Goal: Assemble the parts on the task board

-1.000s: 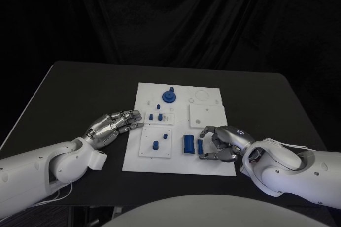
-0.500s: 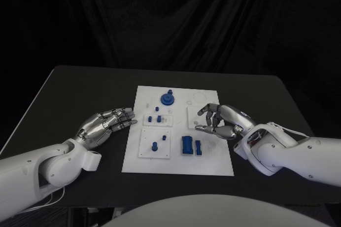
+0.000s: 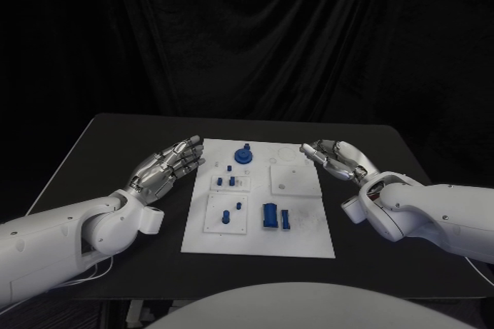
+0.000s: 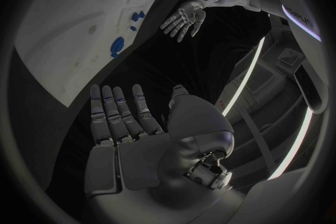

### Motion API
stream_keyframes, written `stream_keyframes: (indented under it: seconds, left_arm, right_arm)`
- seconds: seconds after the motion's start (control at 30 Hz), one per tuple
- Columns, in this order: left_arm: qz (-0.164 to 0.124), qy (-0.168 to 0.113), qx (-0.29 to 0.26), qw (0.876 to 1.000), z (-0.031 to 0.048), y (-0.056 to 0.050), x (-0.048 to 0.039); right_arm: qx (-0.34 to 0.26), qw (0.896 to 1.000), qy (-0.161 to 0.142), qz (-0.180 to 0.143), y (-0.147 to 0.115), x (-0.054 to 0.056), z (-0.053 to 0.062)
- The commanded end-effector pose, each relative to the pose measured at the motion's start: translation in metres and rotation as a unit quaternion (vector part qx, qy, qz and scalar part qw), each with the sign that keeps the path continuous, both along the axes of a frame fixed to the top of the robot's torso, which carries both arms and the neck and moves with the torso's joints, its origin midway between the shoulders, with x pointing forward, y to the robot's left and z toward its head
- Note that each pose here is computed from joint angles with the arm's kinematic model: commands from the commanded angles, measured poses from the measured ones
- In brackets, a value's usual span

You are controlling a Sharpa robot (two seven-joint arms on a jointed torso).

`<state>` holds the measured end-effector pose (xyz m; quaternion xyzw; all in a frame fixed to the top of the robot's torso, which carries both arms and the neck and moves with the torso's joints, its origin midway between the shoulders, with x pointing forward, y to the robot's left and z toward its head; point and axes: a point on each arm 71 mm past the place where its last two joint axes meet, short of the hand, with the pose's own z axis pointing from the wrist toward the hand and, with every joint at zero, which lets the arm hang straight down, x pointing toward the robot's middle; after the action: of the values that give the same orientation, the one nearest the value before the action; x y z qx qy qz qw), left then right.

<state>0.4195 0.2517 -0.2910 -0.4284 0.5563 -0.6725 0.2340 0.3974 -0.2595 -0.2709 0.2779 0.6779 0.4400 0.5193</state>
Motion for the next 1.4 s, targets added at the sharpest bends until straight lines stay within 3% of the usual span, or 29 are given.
stream_keyframes:
  seconds: [0.03, 0.4, 0.43, 0.7, 1.03, 1.23, 1.4]
  left_arm:
    - [0.025, -0.033, -0.01, 0.999, 0.0055, 0.004, 0.0029]
    - [0.046, -0.043, 0.001, 0.998, 0.0037, 0.007, 0.0051]
    - [0.021, -0.008, 0.014, 1.0, -0.0012, 0.004, 0.0035]
    - [0.043, -0.014, 0.031, 0.998, 0.0041, -0.003, 0.009]
    - [0.131, -0.033, 0.088, 0.987, 0.0268, -0.029, 0.0267]
    - [0.191, -0.039, 0.118, 0.974, 0.043, -0.043, 0.035]
    - [0.238, -0.04, 0.138, 0.961, 0.0563, -0.052, 0.0397]
  right_arm:
    - [0.081, 0.997, 0.003, 0.017, 0.003, 0.0, -0.001]
    - [0.1, 0.995, 0.001, 0.021, 0.001, -0.002, -0.014]
    - [0.07, 0.997, 0.011, 0.009, 0.0, -0.001, -0.015]
    - [0.103, 0.994, 0.001, -0.024, 0.013, 0.014, -0.003]
    - [0.212, 0.969, -0.002, -0.124, 0.055, 0.055, 0.036]
    - [0.241, 0.959, 0.004, -0.149, 0.066, 0.063, 0.046]
    - [0.244, 0.958, 0.005, -0.152, 0.067, 0.064, 0.047]
